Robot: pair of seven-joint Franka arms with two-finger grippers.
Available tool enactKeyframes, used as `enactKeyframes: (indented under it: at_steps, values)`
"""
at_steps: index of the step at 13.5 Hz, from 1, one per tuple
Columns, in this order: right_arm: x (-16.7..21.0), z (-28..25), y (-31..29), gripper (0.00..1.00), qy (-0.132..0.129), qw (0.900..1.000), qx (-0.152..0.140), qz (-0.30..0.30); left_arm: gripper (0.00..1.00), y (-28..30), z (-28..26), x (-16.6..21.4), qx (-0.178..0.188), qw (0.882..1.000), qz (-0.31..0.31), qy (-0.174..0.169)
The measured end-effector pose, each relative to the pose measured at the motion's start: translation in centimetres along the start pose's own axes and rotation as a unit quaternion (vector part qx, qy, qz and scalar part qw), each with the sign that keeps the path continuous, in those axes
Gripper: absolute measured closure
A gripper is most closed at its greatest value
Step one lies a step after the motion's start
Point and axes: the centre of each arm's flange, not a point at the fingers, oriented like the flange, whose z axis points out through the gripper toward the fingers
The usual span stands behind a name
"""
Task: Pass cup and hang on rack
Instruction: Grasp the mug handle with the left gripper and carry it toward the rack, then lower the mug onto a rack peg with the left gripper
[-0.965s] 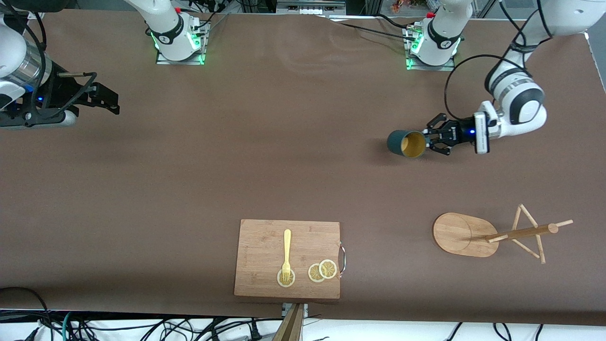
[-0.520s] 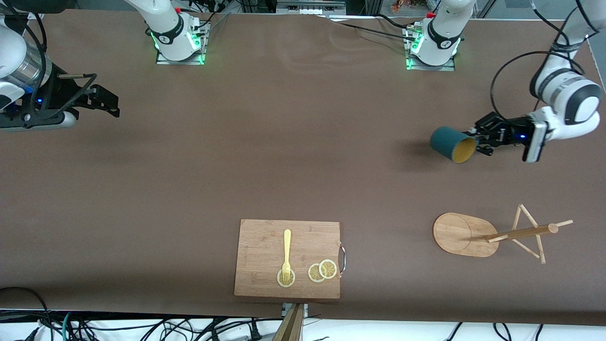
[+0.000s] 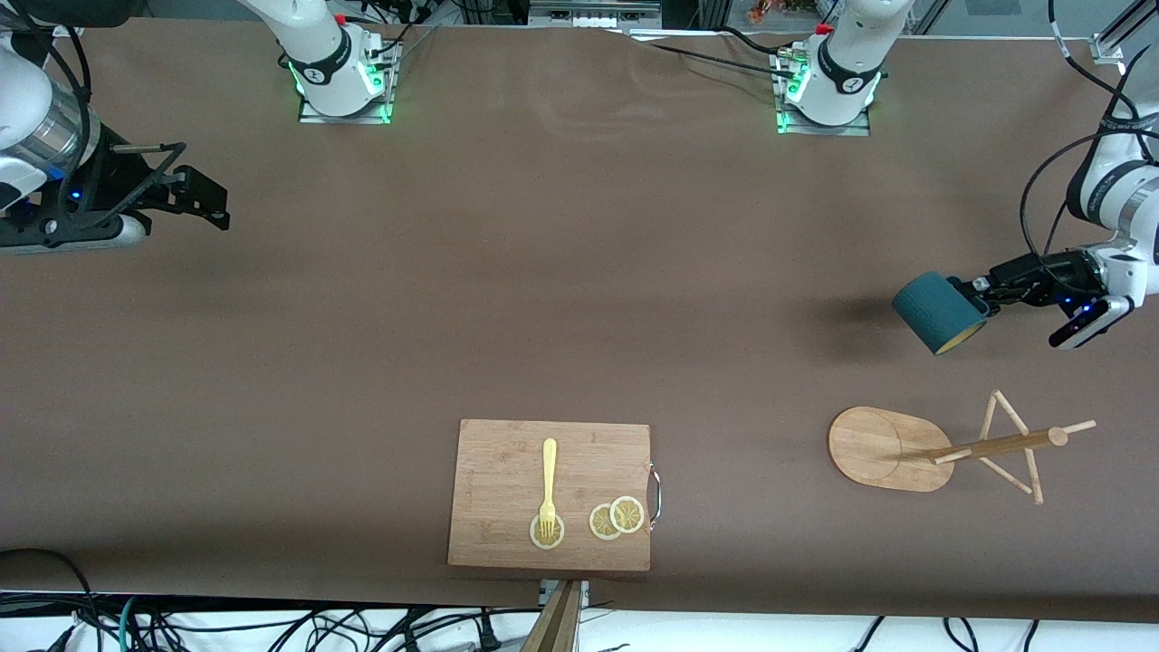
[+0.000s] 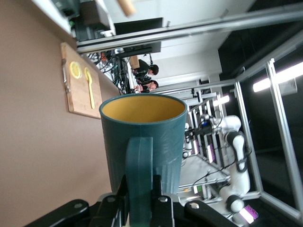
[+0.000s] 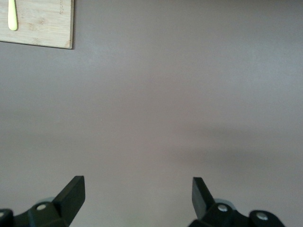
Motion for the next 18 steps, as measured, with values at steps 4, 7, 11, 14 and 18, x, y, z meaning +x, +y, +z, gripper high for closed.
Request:
enactKeyframes:
  at_steps: [4,7,11,14,18]
  values:
    - [0.0,0.0,0.0,0.00,0.001,1.000,0.000,0.000,0.79,2.8,-1.3,2.9,0.016,0.996,-0.091,0.005]
    - [0.0,0.1,0.0,0.00,0.000,1.000,0.000,0.000,0.79,3.6,-2.1,4.4,0.020,0.993,-0.112,0.010]
    - [0.0,0.1,0.0,0.00,0.000,1.000,0.000,0.000,0.79,2.6,-1.9,6.5,0.014,0.993,-0.118,0.006]
    - [0.0,0.1,0.0,0.00,0.000,1.000,0.000,0.000,0.79,1.9,-1.1,8.1,0.019,0.992,-0.123,0.007]
    - [0.0,0.1,0.0,0.00,0.000,1.000,0.000,0.000,0.79,-0.2,-2.5,9.4,0.011,0.992,-0.126,0.020]
